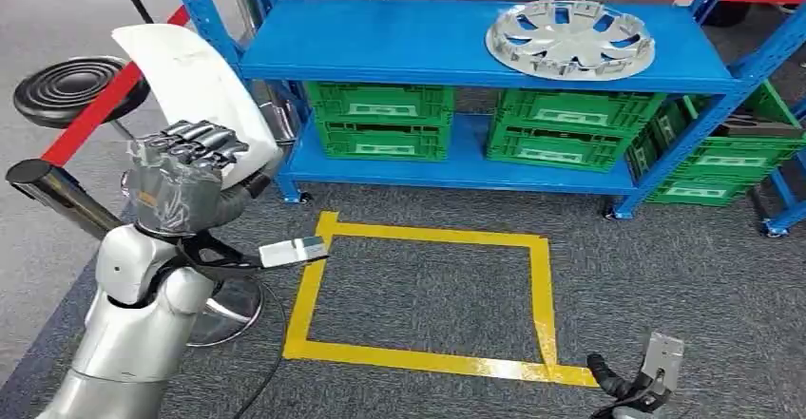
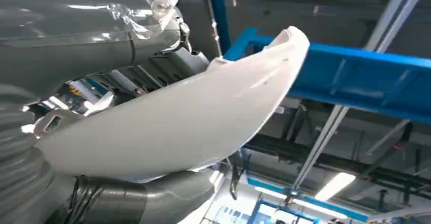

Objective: Take the parts from the cabinet and place them on the table.

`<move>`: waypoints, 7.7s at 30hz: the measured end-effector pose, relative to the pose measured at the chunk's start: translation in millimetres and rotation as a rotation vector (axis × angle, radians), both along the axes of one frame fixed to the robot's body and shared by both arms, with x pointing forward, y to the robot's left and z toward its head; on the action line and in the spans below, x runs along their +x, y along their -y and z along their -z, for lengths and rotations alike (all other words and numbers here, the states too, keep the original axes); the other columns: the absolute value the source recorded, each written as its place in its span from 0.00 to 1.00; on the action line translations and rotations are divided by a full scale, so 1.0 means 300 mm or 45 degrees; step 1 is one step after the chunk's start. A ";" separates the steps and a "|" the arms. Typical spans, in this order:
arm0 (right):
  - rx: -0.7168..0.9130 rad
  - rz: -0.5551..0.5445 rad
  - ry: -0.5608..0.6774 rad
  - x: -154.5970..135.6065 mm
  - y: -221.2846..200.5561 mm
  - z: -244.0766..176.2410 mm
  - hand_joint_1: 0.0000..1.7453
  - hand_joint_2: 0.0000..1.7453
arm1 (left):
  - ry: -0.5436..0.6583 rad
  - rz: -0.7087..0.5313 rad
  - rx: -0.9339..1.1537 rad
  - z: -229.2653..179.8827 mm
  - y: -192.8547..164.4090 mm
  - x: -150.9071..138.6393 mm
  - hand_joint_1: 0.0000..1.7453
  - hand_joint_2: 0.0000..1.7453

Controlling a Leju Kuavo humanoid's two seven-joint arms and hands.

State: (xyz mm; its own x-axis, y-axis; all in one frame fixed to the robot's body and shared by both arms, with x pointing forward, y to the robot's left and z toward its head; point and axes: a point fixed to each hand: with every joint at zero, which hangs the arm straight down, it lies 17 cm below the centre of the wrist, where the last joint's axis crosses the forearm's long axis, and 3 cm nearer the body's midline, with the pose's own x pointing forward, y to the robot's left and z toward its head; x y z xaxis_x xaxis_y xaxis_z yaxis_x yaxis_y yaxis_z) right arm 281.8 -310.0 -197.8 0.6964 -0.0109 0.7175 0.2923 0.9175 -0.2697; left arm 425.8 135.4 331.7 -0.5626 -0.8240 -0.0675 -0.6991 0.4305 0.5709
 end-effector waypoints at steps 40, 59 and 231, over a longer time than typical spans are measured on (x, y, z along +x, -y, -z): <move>0.111 -0.235 -0.569 -0.243 -0.052 0.168 0.00 1.00 | -0.033 -0.018 -0.078 -0.018 -0.021 0.051 1.00 1.00; 0.094 -0.244 -0.599 -0.282 -0.040 0.181 0.00 1.00 | -0.048 -0.004 -0.075 -0.011 0.001 0.063 1.00 1.00; -0.066 -0.277 -0.779 -0.432 0.028 0.216 0.00 1.00 | -0.024 -0.040 -0.076 -0.053 -0.001 0.086 1.00 1.00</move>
